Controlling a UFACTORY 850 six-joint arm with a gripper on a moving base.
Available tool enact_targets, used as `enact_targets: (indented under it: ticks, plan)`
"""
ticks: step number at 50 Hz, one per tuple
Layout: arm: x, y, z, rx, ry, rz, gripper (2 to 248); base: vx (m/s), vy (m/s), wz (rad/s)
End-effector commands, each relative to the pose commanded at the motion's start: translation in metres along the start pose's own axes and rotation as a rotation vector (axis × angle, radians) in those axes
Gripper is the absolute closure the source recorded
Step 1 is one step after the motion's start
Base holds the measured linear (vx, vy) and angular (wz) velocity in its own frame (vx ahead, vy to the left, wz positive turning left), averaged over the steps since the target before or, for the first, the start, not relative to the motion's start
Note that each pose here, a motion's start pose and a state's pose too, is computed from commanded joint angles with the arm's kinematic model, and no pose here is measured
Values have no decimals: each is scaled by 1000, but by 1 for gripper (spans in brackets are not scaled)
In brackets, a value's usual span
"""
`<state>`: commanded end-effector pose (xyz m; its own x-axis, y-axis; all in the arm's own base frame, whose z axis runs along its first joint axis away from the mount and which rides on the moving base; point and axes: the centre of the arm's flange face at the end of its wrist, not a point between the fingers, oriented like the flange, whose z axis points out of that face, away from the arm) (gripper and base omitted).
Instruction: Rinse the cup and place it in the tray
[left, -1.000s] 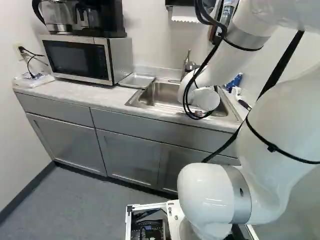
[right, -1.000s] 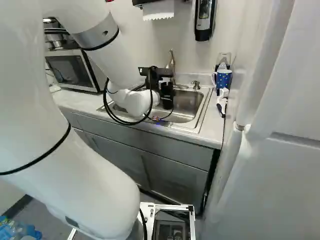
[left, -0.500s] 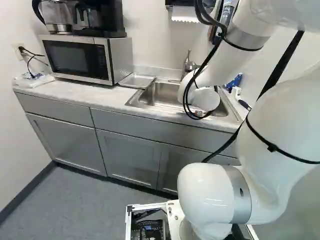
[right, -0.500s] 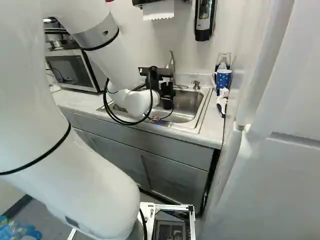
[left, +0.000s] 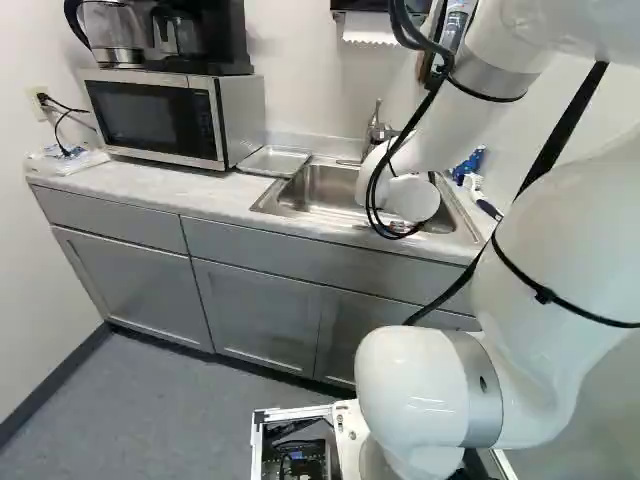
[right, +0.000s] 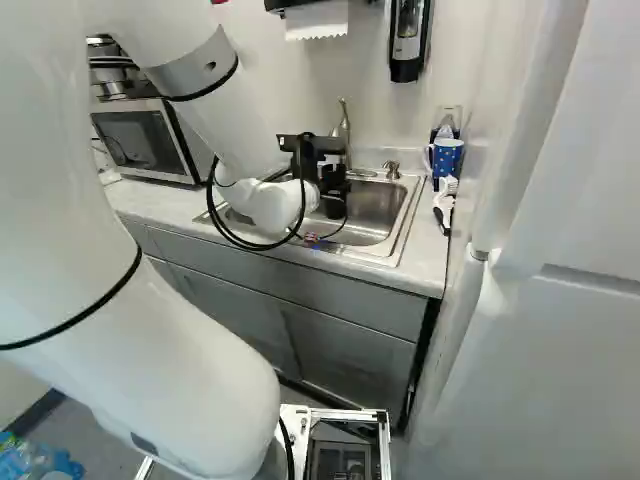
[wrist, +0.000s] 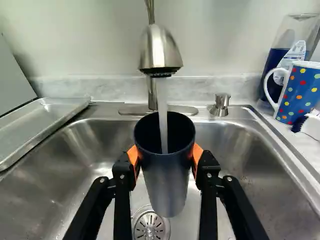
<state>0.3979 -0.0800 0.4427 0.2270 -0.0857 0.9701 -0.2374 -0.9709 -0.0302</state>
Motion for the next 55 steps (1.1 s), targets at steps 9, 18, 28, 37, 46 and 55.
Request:
enact_targets:
  ticks: [9, 18, 28, 37, 46, 55]
  plan:
    - [0, 0, 0, 0, 0, 0, 128, 0, 0, 0]
    - [0, 0, 0, 0, 0, 0, 128, 0, 0, 0]
    - [0, 0, 0, 0, 0, 0, 128, 0, 0, 0]
    - [0, 0, 0, 0, 0, 0, 128, 0, 0, 0]
    - [0, 0, 0, 0, 0, 0, 128, 0, 0, 0]
    - [0, 0, 0, 0, 0, 0, 128, 0, 0, 0]
